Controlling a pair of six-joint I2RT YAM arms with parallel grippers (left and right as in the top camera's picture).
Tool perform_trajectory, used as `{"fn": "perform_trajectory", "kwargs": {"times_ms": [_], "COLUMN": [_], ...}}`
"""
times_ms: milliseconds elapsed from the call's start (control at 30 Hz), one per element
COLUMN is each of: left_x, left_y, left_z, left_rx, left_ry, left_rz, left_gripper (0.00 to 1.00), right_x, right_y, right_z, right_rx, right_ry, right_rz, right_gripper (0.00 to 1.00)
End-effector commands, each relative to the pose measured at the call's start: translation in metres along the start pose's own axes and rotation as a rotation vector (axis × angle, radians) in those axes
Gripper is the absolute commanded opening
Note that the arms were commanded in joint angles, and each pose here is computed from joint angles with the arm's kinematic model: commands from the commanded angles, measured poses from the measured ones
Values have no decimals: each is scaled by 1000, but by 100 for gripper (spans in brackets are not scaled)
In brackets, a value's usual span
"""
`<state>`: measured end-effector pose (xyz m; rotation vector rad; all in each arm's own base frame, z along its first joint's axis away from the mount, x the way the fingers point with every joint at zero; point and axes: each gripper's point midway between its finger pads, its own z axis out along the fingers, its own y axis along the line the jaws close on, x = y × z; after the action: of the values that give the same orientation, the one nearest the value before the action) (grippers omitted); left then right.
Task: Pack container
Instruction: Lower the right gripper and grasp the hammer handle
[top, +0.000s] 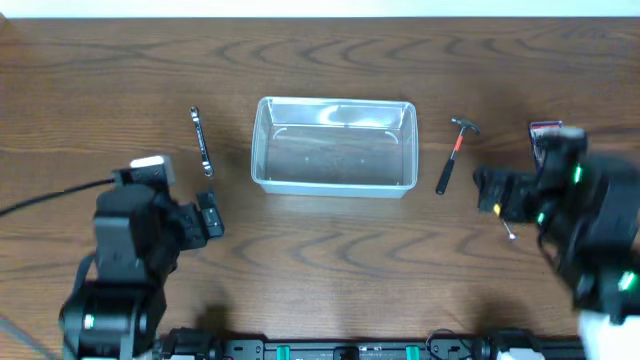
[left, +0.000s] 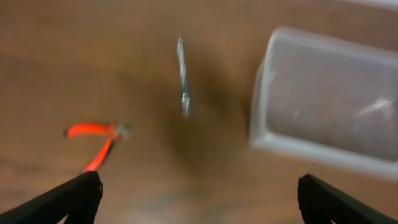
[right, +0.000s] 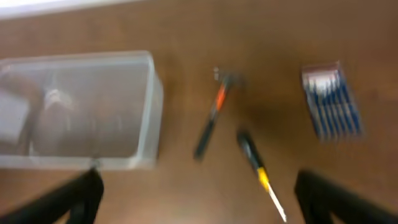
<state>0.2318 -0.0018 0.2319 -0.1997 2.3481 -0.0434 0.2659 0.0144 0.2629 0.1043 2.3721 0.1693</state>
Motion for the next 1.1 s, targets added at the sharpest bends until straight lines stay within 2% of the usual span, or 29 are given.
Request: {"fn": "perform_trajectory", "kwargs": {"times_ms": [0,167,300,400,700,867,1067], "left_x": [8,21,24,25,24,23,23], "left_y": [6,8,5,-3,-3,-4,-4], "left_z": [6,9,8,8,8,9,9], "left_rx": [-37,-49,-33,11,15,16,17], "left_ry": [73,140,153,162,158,151,152], "left_rz": [12,17,5,1,1,0,1], "left_gripper": [98,98,98,98,98,98,98], "right_x": [-26,-36,-42,-39,-16,0,3], "right_y": [0,16,-16,-34,-49,-53,-54], "right_z": [-2,12,40,66,167,203,236], "right_rx": [14,-70,123,225,266,266,256], "right_ry": [100,233,243,277,439,495,487], "right_rz": [-50,1,262,321,326,299,277], "right_gripper": [99,99,99,99,99,99,99]}}
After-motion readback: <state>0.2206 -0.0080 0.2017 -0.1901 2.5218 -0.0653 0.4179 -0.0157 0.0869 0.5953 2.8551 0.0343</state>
